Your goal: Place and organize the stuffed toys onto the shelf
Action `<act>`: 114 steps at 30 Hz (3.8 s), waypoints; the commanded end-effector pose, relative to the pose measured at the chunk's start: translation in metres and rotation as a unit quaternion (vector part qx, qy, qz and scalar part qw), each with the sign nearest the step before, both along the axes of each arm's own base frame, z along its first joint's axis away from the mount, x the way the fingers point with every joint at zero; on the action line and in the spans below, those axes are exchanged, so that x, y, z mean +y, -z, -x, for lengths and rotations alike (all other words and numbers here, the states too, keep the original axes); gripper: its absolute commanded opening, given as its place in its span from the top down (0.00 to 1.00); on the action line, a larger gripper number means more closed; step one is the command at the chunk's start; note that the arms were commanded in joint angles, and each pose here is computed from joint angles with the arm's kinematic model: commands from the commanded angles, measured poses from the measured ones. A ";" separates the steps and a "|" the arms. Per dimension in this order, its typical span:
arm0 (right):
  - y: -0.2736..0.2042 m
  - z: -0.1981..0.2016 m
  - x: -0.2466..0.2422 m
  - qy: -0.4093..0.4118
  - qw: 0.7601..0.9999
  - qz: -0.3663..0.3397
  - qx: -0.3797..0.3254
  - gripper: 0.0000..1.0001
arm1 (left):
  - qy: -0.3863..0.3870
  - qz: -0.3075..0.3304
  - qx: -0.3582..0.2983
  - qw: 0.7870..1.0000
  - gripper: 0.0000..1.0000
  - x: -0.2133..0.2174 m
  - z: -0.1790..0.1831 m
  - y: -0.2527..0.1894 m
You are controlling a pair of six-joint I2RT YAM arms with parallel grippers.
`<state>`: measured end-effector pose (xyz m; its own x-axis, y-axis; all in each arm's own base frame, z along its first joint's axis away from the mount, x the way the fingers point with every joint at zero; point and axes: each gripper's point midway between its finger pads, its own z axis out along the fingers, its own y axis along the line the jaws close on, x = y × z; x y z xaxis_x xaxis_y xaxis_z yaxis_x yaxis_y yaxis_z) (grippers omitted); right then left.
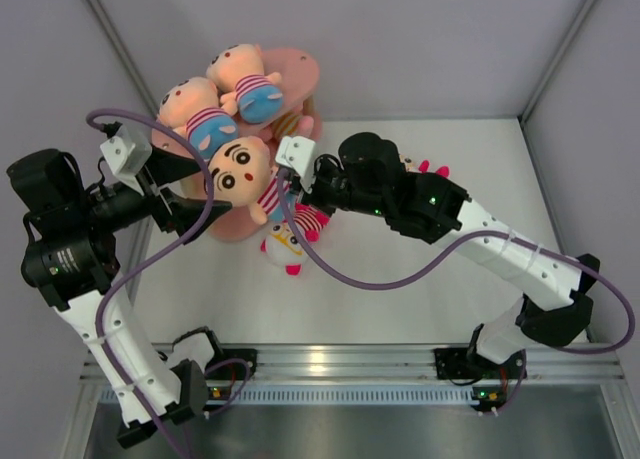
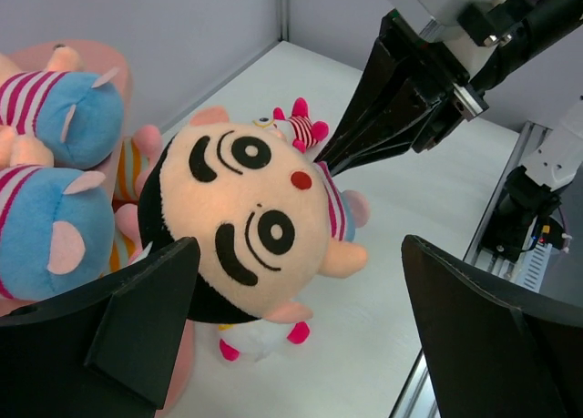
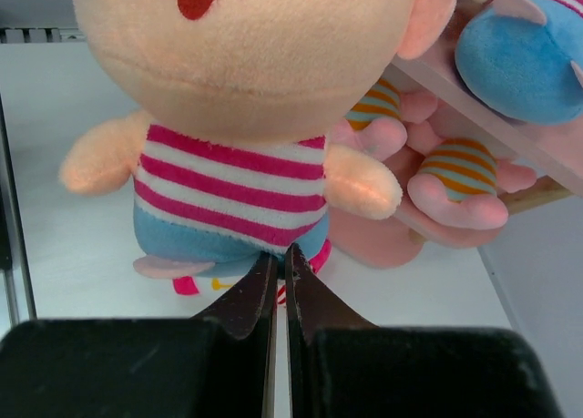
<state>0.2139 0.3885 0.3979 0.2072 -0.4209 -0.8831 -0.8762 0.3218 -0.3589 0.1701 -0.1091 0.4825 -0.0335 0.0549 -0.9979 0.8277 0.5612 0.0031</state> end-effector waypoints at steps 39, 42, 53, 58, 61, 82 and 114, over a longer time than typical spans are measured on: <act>-0.093 0.046 0.014 -0.101 0.983 -0.136 -0.073 1.00 | 0.024 -0.001 -0.016 1.000 1.00 -0.004 0.005 -0.001; -0.080 0.047 0.006 -0.097 0.985 -0.124 -0.066 0.68 | 0.019 0.002 -0.007 1.000 1.00 -0.002 0.001 0.000; -0.053 0.049 -0.052 -0.061 0.982 -0.104 -0.149 0.09 | 0.016 0.028 0.036 0.999 1.00 0.001 -0.007 0.001; -0.056 0.052 -0.020 -0.088 0.979 -0.107 -0.148 0.09 | 0.017 0.024 0.027 0.999 1.00 -0.002 -0.001 -0.003; -0.058 0.051 -0.003 -0.101 0.979 -0.116 -0.135 0.09 | 0.015 0.020 0.020 0.999 1.00 -0.003 0.002 -0.005; -0.100 0.033 0.014 -0.074 0.980 -0.163 -0.088 1.00 | -0.061 -0.018 0.012 0.998 0.10 0.017 -0.020 -0.001; -0.093 -0.241 -0.037 0.035 0.970 -0.241 0.027 1.00 | -0.130 -0.058 0.019 0.990 0.01 0.042 -0.042 0.018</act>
